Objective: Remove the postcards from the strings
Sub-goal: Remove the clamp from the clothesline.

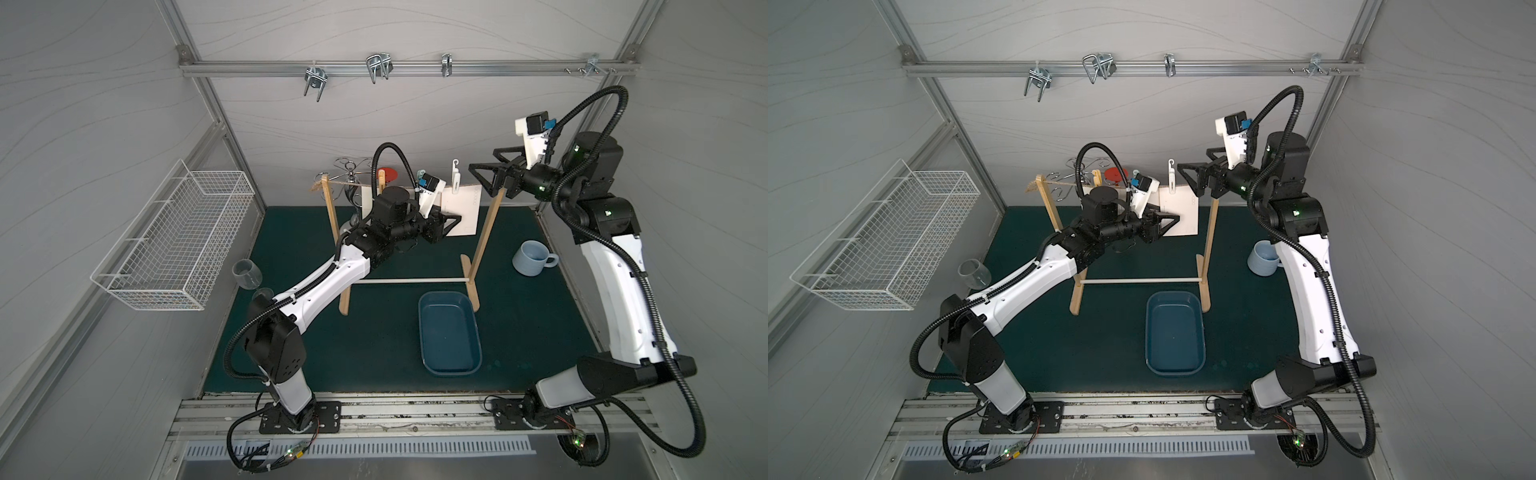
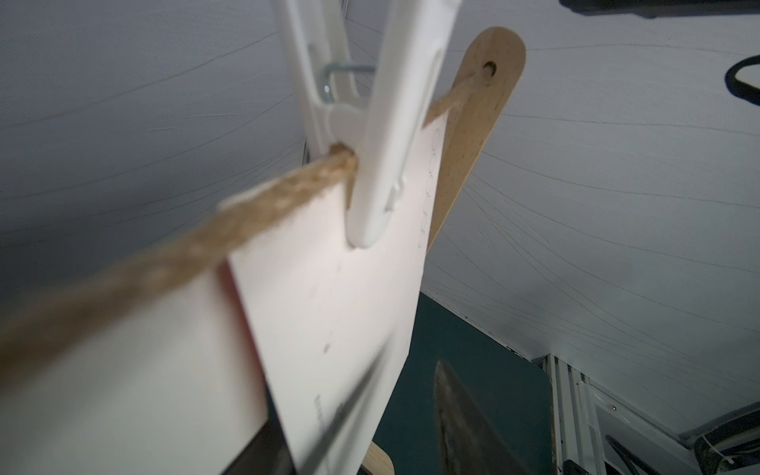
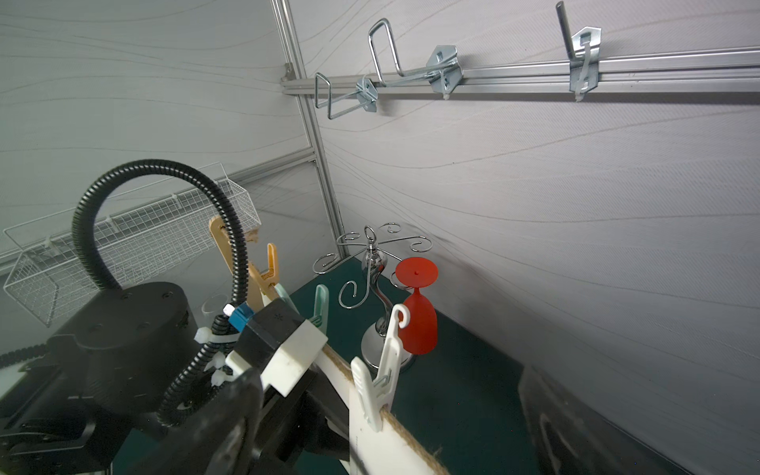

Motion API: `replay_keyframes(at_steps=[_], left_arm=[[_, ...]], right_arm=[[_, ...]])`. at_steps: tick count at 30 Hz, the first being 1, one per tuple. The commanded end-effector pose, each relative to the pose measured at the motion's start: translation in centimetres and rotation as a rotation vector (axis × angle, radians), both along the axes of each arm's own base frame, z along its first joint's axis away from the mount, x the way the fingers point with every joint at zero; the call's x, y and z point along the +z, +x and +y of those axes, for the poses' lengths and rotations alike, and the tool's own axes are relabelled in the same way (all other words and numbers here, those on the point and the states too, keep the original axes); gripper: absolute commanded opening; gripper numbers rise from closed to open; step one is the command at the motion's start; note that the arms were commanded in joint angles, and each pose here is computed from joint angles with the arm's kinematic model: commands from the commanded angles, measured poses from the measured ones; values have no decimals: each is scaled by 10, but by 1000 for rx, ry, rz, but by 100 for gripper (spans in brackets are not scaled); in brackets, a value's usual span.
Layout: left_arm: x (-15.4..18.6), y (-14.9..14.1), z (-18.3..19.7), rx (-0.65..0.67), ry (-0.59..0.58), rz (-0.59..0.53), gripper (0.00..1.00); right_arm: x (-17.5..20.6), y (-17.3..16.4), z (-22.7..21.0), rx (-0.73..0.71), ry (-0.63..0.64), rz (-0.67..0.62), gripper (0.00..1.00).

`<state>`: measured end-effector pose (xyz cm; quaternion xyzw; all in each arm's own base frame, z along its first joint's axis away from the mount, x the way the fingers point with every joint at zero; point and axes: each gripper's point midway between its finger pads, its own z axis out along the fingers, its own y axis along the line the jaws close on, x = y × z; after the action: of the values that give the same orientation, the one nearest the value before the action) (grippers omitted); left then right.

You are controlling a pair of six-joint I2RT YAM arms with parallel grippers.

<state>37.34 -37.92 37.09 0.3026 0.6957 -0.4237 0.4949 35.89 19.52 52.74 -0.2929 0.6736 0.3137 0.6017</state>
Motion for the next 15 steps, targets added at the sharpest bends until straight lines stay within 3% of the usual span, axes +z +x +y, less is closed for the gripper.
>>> replay_keyframes(at_steps=[1, 7, 12, 15], left_arm=[[17, 2, -3, -27, -48, -43, 39], [17, 0, -4, -39, -49, -42, 26], [16, -1, -3, -39, -41, -40, 22], [16, -1, -2, -38, -38, -43, 11]], right_arm=[[0, -5, 5, 35, -30, -16, 98], [-3, 0, 8, 54, -44, -22, 98], [-3, 2, 12, 77, -63, -29, 98], [-8, 6, 14, 87, -83, -20, 98]])
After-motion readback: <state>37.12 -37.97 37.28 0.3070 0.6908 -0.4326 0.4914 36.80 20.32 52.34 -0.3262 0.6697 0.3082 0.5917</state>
